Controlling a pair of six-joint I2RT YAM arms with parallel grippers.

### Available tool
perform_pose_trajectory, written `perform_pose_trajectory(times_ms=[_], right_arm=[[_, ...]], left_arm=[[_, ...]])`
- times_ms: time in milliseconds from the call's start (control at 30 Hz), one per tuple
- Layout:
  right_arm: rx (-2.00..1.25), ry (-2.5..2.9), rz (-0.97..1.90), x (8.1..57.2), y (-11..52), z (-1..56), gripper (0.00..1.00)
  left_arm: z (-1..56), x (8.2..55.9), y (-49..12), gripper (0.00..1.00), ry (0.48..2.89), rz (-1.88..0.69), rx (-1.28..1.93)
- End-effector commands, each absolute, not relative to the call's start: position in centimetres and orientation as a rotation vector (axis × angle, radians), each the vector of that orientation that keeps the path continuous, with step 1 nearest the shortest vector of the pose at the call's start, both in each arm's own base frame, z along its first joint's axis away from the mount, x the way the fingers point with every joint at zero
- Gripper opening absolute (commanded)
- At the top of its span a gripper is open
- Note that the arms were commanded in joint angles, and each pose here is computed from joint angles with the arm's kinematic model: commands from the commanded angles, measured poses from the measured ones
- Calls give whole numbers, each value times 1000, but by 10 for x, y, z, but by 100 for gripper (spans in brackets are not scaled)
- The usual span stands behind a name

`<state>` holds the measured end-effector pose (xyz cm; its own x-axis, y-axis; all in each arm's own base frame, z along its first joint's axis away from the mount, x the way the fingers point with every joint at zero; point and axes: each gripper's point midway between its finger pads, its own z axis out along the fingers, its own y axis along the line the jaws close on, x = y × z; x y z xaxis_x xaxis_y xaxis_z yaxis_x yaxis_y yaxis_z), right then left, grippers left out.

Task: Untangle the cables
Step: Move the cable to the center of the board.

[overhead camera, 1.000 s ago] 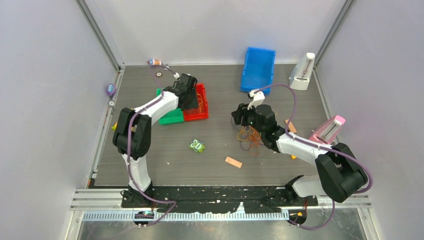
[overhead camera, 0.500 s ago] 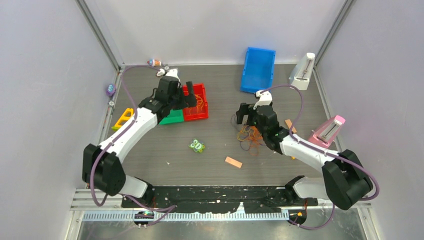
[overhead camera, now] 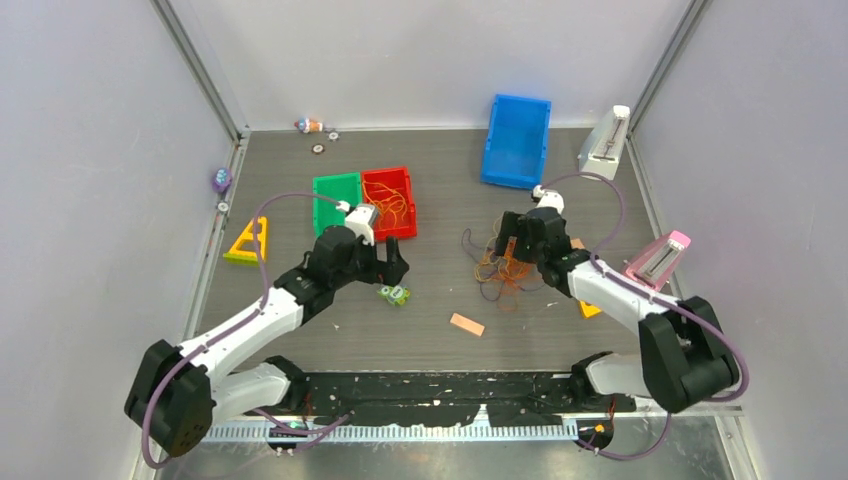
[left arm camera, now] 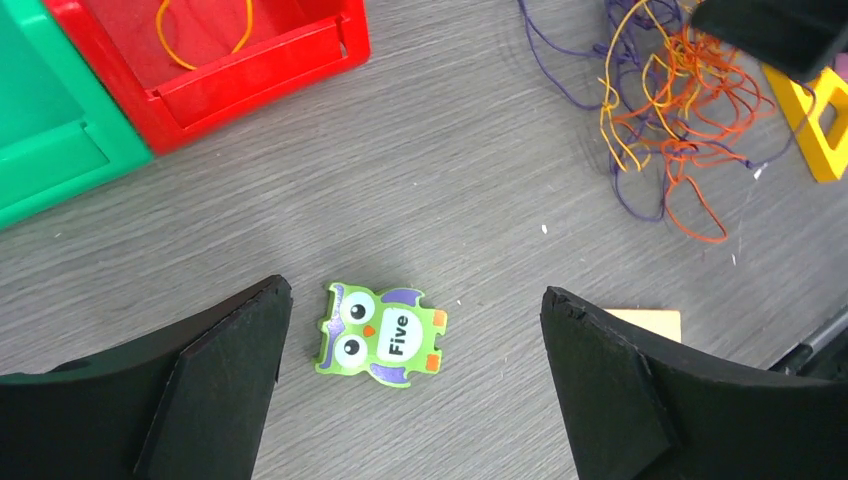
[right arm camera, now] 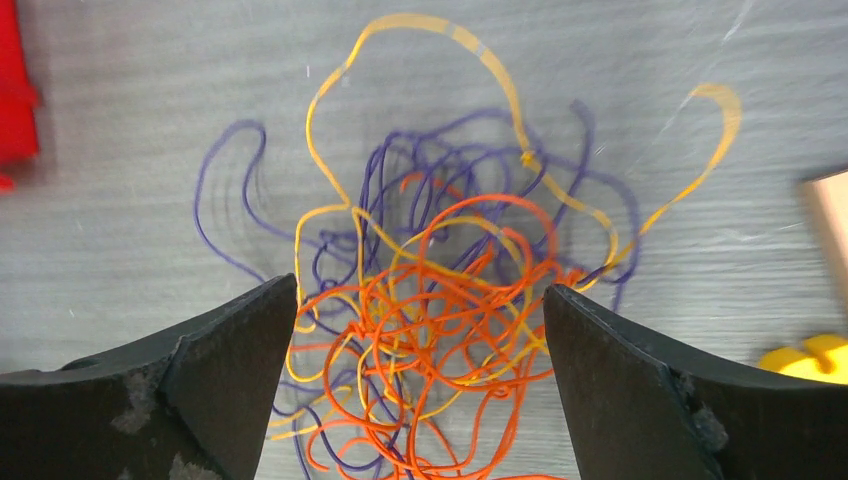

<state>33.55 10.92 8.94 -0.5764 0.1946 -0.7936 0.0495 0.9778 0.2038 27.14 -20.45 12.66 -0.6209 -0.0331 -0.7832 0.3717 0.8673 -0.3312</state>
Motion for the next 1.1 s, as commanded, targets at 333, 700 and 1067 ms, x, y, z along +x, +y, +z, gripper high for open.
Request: perform_pose_trajectory(times_ms=[333, 700, 1067], right_arm=[[-158, 2339, 775, 296, 246, 60, 97], [-189, 2159, 614, 317, 207, 111, 95], [-254, 2010, 664, 307, 207, 94, 87]], left_arm=[[166, 282, -241, 93, 1901, -758, 466], [167, 302, -306, 87, 1905, -970, 540], [130, 302, -313, 84, 1979, -856, 557]])
